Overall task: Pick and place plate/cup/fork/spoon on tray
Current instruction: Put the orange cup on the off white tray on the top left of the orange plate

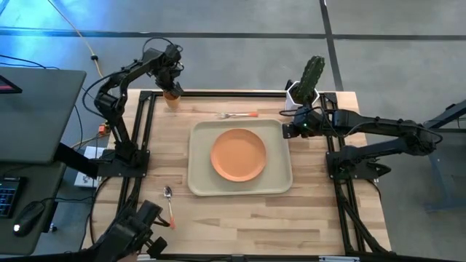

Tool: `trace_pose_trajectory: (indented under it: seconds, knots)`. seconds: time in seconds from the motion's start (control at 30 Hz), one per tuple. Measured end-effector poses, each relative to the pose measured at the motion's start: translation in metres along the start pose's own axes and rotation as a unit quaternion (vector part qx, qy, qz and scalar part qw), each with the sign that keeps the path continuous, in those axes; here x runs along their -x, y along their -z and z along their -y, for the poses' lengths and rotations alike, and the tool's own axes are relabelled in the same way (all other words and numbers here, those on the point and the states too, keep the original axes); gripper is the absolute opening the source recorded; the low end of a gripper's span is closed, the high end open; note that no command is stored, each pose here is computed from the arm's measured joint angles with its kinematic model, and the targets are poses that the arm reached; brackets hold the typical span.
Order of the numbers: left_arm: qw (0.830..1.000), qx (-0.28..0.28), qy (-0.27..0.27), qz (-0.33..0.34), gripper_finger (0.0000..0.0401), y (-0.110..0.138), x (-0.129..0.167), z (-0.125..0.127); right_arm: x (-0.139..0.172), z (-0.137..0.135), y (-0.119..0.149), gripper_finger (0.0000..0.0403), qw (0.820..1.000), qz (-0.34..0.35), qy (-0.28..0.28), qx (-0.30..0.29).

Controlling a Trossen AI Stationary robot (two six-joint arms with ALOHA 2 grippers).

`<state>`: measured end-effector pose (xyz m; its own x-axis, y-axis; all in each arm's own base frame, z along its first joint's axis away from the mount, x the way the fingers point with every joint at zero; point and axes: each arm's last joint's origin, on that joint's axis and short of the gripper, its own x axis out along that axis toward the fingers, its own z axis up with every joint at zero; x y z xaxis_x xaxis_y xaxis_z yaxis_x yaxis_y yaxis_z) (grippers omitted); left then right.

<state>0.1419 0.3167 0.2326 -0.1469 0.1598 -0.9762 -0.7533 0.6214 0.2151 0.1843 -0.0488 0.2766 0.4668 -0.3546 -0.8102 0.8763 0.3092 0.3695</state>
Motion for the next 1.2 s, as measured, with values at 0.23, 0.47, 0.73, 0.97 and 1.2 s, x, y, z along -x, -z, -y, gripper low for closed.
trace_pose_trajectory:
  seconds: [0.23,0.47,0.73,0.97,1.2]
  knots:
    - [0.997,0.004,0.009,0.082,0.0001,0.022,0.064,0.031,0.000,0.000,0.000,0.0140,1.000,0.007,0.005,0.012]
    - [0.987,-0.051,0.052,0.143,0.0001,0.044,0.101,0.119,0.000,0.001,-0.001,0.0140,1.000,0.014,0.009,0.026]
    - [0.983,-0.099,0.076,0.137,0.0001,0.047,0.080,0.198,0.000,0.000,0.000,0.0140,0.998,-0.002,-0.002,0.058]
    - [0.987,-0.112,0.081,0.079,0.0001,0.037,0.051,0.221,0.002,-0.004,0.006,0.0140,0.997,0.008,-0.001,0.074]
    - [0.989,-0.108,0.087,0.051,0.0008,0.034,0.036,0.237,0.005,-0.010,0.014,0.0140,0.994,0.009,-0.019,0.111]
